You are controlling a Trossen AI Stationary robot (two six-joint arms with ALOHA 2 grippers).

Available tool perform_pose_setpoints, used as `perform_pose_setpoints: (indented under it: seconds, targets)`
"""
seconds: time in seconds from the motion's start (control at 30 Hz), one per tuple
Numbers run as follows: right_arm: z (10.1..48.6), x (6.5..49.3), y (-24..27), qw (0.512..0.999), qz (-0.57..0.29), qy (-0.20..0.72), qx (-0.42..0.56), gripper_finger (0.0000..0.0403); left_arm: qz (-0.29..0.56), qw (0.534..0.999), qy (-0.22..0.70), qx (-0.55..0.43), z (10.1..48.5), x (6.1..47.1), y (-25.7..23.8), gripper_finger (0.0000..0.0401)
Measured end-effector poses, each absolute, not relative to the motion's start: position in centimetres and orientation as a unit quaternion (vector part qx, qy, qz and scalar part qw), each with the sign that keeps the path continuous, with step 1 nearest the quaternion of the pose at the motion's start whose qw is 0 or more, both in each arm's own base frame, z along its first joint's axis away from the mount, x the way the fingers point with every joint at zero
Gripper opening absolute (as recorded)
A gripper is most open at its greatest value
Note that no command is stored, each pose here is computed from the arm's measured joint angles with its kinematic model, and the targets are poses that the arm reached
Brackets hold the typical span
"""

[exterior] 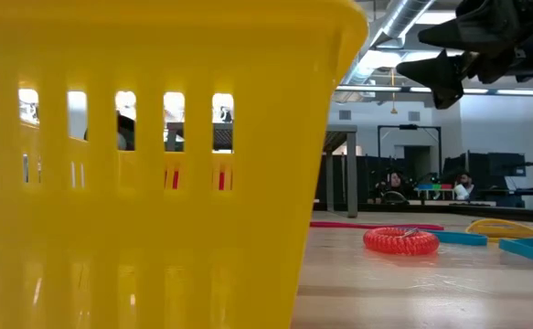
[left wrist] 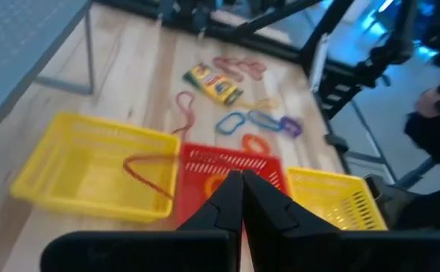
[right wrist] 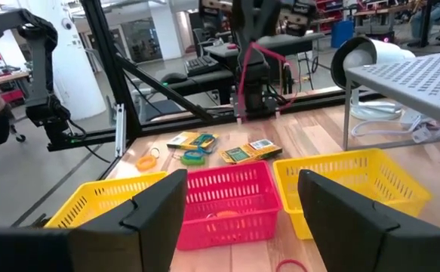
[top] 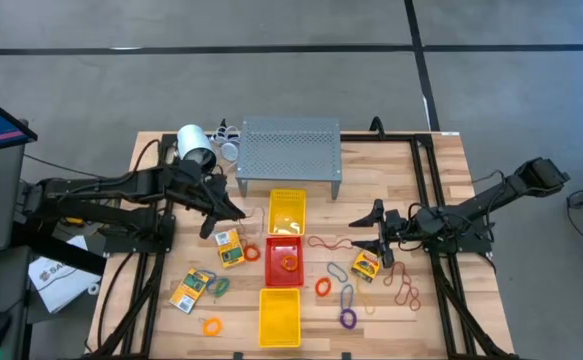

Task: Pick & Place Office Desk Supplies
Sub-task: Put the red rubber band into the bottom yellow bin

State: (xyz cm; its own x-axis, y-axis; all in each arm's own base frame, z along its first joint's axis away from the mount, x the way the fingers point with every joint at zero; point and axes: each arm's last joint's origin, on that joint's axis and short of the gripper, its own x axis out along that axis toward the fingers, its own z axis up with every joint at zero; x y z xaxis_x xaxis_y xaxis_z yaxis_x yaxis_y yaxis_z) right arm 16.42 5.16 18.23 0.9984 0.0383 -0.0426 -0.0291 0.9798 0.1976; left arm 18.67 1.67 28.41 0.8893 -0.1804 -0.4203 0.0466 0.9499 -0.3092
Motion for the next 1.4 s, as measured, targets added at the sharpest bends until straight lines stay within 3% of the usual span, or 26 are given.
perform_pose_setpoints:
  seconds: [0.33,0.53,0.77,1.4]
  targets:
    - [17.7,19.8,5.2,0.992,-0.009,0.034,0.117,0.0249,-0.107,0.97,0.165,-0.146,29.7,19.2,1.2,0.0]
    - [18.5,24.4,5.7,0.992,0.043,0.054,0.102,0.025,-0.138,0.972,0.133,-0.133,30.3,19.6,0.2,0.0]
    - [20.1,29.6,6.7,0.996,0.084,0.012,0.034,0.025,-0.169,0.969,0.127,-0.125,30.1,20.6,-0.9,0.0]
    - [20.9,37.1,6.8,0.99,0.14,-0.011,0.026,0.0249,-0.208,0.963,0.125,-0.115,28.3,24.0,-2.8,0.0]
